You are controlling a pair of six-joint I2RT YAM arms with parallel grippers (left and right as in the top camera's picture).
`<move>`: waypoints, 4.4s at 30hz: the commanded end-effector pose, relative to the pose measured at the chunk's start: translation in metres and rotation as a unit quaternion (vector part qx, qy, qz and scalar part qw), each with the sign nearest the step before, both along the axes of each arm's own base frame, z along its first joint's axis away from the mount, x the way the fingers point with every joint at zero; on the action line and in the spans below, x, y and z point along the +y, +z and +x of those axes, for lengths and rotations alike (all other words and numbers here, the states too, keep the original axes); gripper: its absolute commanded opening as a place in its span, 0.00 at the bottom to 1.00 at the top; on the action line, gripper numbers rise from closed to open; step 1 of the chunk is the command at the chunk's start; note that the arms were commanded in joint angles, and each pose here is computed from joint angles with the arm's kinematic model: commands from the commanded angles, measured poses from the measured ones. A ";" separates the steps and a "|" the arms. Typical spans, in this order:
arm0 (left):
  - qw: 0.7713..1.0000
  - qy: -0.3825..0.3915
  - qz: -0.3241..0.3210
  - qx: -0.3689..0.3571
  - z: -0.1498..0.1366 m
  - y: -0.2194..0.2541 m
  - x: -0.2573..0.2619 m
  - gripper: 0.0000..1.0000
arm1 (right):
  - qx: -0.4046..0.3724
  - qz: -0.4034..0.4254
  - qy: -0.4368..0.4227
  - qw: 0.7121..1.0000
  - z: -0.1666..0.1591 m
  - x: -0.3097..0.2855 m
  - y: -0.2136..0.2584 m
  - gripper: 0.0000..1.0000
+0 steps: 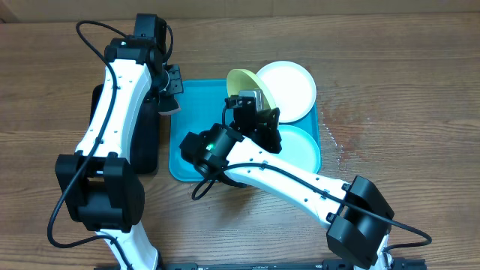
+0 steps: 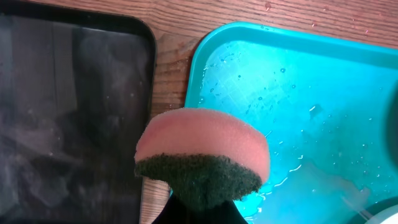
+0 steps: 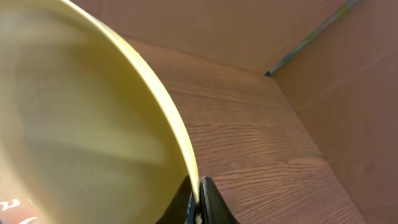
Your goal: Clean dirty plates on tray and stack at the side
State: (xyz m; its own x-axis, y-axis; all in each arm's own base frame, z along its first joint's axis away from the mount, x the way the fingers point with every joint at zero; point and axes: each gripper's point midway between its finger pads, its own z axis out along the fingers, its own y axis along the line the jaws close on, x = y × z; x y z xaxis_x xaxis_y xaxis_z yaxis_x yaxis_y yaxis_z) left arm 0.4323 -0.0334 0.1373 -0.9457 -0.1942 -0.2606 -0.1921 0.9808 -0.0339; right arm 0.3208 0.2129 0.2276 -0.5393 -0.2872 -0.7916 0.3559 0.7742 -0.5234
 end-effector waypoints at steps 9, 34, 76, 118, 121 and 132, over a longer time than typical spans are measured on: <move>1.000 0.013 0.001 0.011 -0.003 -0.003 -0.002 0.04 | -0.054 0.067 -0.008 0.996 -0.002 -0.002 0.029 0.04; 0.999 0.013 0.004 0.035 -0.015 -0.006 -0.002 0.04 | 0.289 0.273 0.085 0.914 0.007 0.039 -0.049 0.04; 0.999 -0.005 -0.020 0.040 -0.018 -0.006 -0.020 0.04 | 0.291 0.548 -0.252 0.743 0.009 -0.310 -0.195 0.24; 0.999 -0.035 -0.018 0.037 -0.020 -0.006 -0.045 0.04 | 0.470 0.470 -0.043 0.746 -0.051 -0.134 -0.214 0.22; 0.999 -0.035 -0.018 0.037 -0.020 -0.006 -0.045 0.04 | 0.469 0.470 -0.042 0.747 -0.050 -0.134 -0.214 0.13; 0.999 -0.035 -0.018 0.036 -0.020 -0.006 -0.045 0.04 | 0.481 0.478 0.010 0.734 -0.051 -0.086 -0.179 0.04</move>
